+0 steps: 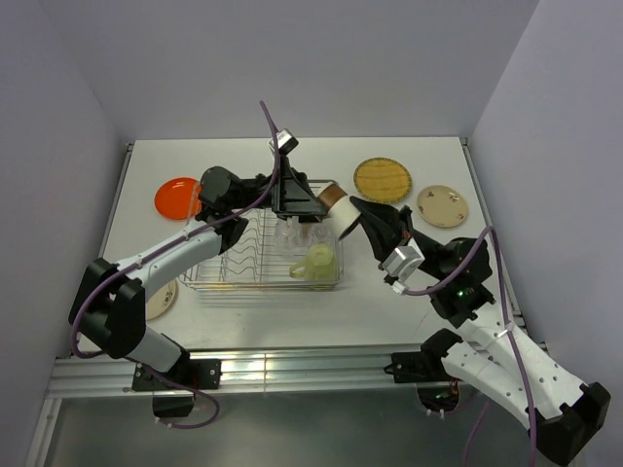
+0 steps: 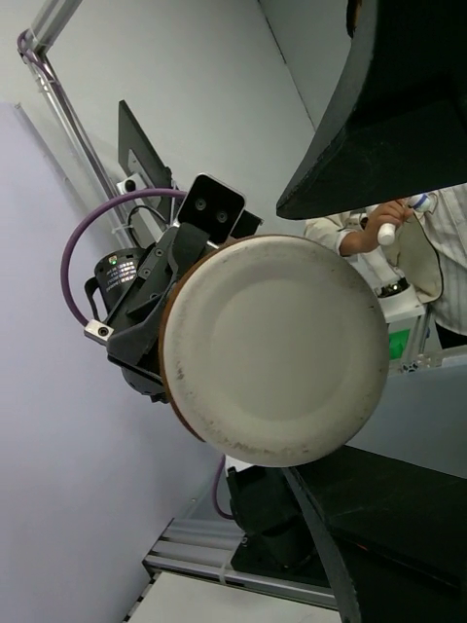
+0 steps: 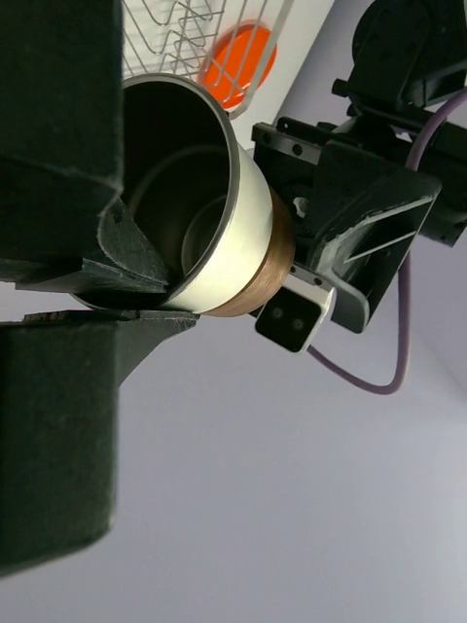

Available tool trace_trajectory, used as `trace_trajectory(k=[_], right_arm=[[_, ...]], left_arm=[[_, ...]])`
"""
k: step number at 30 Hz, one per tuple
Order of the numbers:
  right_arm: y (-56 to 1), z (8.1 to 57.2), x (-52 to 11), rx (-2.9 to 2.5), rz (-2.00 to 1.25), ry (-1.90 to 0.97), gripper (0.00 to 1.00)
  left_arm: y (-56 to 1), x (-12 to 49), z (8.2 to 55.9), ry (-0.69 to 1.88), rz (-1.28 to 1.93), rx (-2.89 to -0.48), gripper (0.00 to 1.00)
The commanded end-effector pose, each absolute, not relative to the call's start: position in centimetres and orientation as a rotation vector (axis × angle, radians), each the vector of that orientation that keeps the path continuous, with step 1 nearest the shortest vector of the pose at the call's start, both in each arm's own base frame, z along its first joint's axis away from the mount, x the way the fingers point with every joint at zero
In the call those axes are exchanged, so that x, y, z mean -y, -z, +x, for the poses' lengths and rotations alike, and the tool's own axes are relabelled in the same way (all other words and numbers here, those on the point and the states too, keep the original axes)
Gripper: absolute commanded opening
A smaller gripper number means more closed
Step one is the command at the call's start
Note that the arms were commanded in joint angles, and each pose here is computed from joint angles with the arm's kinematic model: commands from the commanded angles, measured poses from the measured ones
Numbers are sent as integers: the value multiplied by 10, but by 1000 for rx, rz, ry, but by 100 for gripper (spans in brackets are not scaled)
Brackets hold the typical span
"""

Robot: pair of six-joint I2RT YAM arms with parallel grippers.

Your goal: Load the mixed dishes into the dish rack

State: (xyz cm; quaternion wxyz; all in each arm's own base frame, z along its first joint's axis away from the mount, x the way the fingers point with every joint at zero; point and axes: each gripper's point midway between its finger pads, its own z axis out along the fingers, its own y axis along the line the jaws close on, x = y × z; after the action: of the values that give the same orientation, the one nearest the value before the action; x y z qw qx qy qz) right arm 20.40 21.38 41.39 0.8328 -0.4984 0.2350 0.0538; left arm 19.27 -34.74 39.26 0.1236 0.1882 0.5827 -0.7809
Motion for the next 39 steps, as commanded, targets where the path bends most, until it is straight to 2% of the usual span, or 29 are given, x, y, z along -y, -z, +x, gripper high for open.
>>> trace_trajectory(k=[1, 3, 8, 12, 15, 16, 19, 20, 22, 23, 25, 26, 30, 32, 33, 34, 35, 36, 39], right_arm=[[-427, 191, -218, -401, -1039, -97, 0], [-423, 190, -220, -394, -1053, -99, 0], [-419, 190, -220, -393, -1066, -84, 0], [-413, 186, -220, -395, -1084, -95, 0], [-407, 186, -221, -416, -1091, -113, 0], [-405, 188, -221, -431, -1087, -114, 0], [-402, 191, -219, -461, -1079, -124, 16], [-401, 193, -218, -473, -1074, -120, 29], [-397, 193, -217, -491, -1074, -124, 43], [-396, 193, -215, -498, -1067, -120, 57], [-392, 194, -214, -511, -1067, -120, 66], [-389, 194, -214, -519, -1073, -120, 74], [-379, 192, -209, -550, -1080, -120, 86], [-379, 193, -204, -576, -1062, -114, 91], [-375, 195, -202, -603, -1058, -114, 97], [-373, 200, -198, -647, -1035, -110, 99], [-372, 202, -195, -675, -1024, -106, 100], [-365, 205, -193, -723, -1024, -112, 100], [-345, 216, -184, -871, -998, -118, 100]], left_arm=[[-416, 341, 177, 2258, 666, -1598, 97], [-416, 341, 178, 2257, 663, -1600, 94], [-413, 341, 177, 2267, 667, -1619, 74], [-413, 341, 177, 2265, 662, -1621, 73], [-415, 342, 179, 2264, 658, -1615, 57], [-415, 342, 180, 2261, 661, -1609, 45], [-413, 342, 183, 2238, 662, -1605, 25], [-412, 341, 184, 2226, 657, -1607, 22], [-404, 339, 193, 2172, 625, -1637, 18], [-405, 336, 193, 2152, 616, -1640, 16], [-390, 332, 206, 2090, 567, -1704, 13], [-390, 328, 207, 2071, 556, -1705, 13], [-377, 311, 224, 1940, 520, -1739, 9], [-360, 299, 235, 1852, 436, -1856, 8], [-356, 294, 248, 1720, 464, -1836, 8], [-330, 284, 252, 1650, 373, -1997, 8], [-321, 279, 255, 1576, 362, -2039, 7], [-310, 269, 275, 1374, 363, -2042, 7], [-258, 244, 276, 1127, 318, -2248, 6]])
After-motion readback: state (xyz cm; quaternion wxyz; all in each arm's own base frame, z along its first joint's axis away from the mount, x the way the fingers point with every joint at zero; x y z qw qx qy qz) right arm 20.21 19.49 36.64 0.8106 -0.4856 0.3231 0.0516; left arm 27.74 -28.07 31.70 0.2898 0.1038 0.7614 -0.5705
